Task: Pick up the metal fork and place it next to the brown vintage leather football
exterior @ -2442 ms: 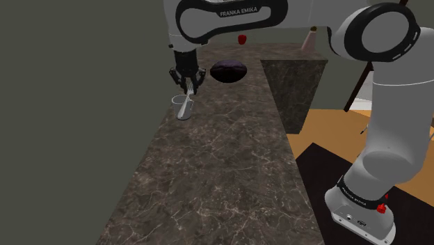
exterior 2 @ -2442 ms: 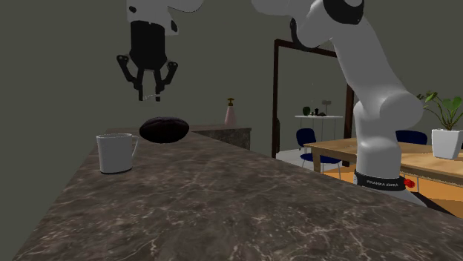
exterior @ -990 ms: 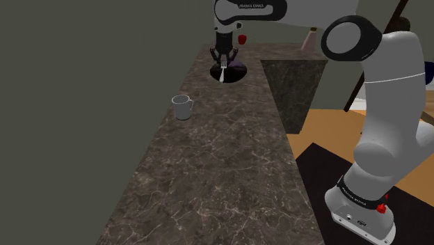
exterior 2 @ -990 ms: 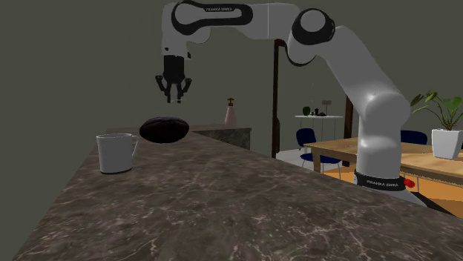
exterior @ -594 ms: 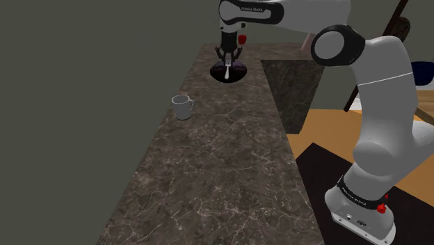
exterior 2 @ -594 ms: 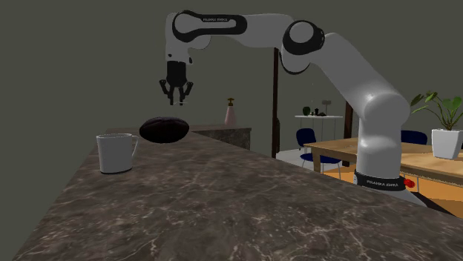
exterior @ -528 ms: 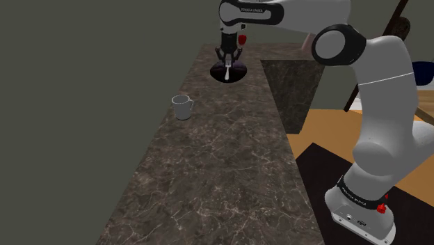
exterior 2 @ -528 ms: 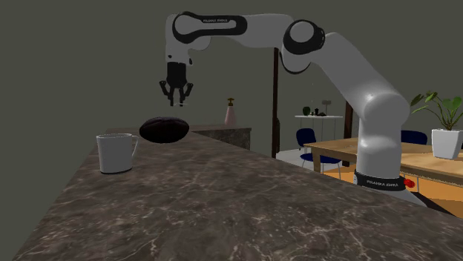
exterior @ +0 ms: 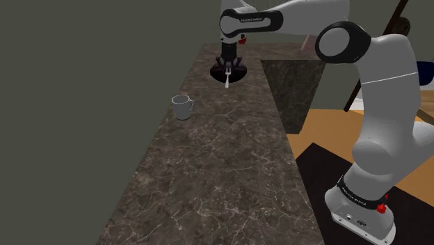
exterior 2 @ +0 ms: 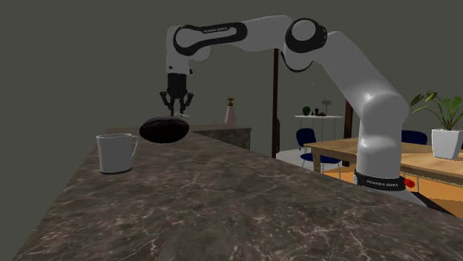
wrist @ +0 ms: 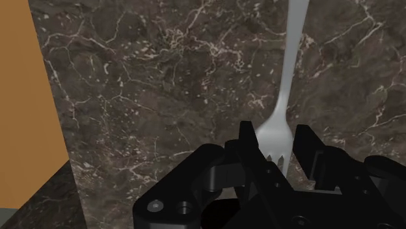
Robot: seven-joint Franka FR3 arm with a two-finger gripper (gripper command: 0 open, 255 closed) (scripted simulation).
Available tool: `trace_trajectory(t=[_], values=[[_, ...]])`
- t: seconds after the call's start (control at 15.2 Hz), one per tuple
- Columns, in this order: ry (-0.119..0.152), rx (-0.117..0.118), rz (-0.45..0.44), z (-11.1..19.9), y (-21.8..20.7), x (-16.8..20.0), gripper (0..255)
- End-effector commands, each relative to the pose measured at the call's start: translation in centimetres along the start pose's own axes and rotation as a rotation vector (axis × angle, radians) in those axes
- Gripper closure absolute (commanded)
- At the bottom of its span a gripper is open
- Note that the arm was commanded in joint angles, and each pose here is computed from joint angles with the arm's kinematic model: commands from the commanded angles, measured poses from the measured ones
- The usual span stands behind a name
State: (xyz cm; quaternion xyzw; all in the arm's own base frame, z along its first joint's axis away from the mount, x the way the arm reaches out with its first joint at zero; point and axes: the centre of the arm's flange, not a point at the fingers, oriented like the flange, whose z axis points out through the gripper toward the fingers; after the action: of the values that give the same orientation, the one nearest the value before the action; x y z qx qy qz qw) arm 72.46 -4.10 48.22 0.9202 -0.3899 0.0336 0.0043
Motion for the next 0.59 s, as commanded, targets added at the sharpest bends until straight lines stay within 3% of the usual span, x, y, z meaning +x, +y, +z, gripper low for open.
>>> trace_trajectory(t=[0.0, 0.53], values=[[0.0, 0.0, 0.0, 1.1, 0.0, -0.1, 255], [0.0, 0.0, 0.0, 5.3, 0.1, -0.3, 255]])
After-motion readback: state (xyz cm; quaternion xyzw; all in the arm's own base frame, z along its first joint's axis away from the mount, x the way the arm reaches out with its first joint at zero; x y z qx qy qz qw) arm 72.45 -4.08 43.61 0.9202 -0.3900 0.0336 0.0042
